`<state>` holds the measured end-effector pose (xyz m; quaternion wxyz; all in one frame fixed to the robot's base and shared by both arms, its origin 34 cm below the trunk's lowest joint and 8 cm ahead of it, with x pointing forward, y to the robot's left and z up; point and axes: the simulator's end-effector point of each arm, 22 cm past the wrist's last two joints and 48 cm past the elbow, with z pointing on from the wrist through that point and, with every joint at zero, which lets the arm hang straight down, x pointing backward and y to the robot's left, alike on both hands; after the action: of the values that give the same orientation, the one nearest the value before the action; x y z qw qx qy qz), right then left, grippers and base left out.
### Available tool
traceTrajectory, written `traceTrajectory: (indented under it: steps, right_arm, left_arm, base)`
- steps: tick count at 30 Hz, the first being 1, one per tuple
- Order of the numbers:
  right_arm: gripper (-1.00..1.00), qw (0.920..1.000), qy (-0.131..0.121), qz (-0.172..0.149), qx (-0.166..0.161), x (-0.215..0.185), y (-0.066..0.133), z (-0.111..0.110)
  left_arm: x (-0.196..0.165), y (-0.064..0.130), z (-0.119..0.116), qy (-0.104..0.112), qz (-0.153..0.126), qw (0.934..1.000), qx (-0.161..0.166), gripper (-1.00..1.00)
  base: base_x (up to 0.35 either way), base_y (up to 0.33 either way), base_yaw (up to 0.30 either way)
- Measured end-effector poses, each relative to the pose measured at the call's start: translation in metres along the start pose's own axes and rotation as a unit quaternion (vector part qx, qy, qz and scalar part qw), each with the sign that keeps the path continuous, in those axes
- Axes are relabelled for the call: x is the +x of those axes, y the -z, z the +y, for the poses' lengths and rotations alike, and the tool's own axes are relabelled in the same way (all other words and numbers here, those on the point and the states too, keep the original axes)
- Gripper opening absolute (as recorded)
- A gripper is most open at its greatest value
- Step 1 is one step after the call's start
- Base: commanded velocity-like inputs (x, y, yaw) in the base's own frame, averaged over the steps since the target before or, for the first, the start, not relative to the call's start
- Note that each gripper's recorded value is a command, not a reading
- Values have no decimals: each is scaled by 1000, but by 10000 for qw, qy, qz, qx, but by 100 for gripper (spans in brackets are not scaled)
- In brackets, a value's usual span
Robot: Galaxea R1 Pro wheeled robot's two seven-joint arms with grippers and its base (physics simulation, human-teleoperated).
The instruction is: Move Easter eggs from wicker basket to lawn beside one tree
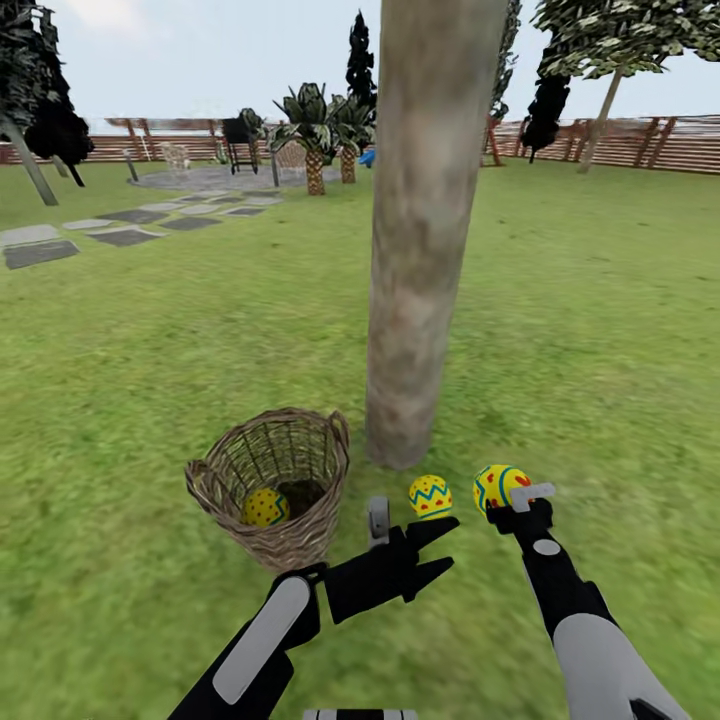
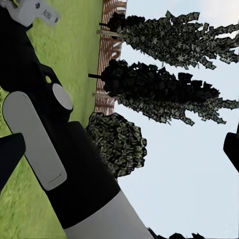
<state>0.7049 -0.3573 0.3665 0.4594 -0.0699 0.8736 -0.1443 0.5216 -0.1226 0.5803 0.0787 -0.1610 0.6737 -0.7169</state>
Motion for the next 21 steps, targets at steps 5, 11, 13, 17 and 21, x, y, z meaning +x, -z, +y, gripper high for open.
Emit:
traceTrajectory:
  steps: [5, 11, 13, 17, 21]
  right_arm:
    - [-100, 9994, 277, -14, -198, -1, -1, 20]
    - [-100, 9995, 316, -1, -12, 1, -2, 15]
    - [-100, 9995, 313, 2, -6, 2, -3, 14]
    - [-100, 9995, 314, -1, 21, 1, -3, 12]
    - [-100, 9994, 315, -1, 173, 1, -3, 5]
  left_arm:
    - [2, -4, 6, -91, -72, 9999, -82, 100]
    - [7, -6, 12, -204, -2, 9996, -186, 100]
    - [7, -6, 12, -202, 1, 9996, -183, 100]
    - [8, -6, 11, -205, 7, 9996, -175, 100]
    - [8, -6, 12, -203, 7, 9996, -181, 100]
  base:
    - [266, -54, 212]
    - [283, -77, 214]
    - [22, -9, 18]
    - [2, -249, 2]
    - [48, -243, 0]
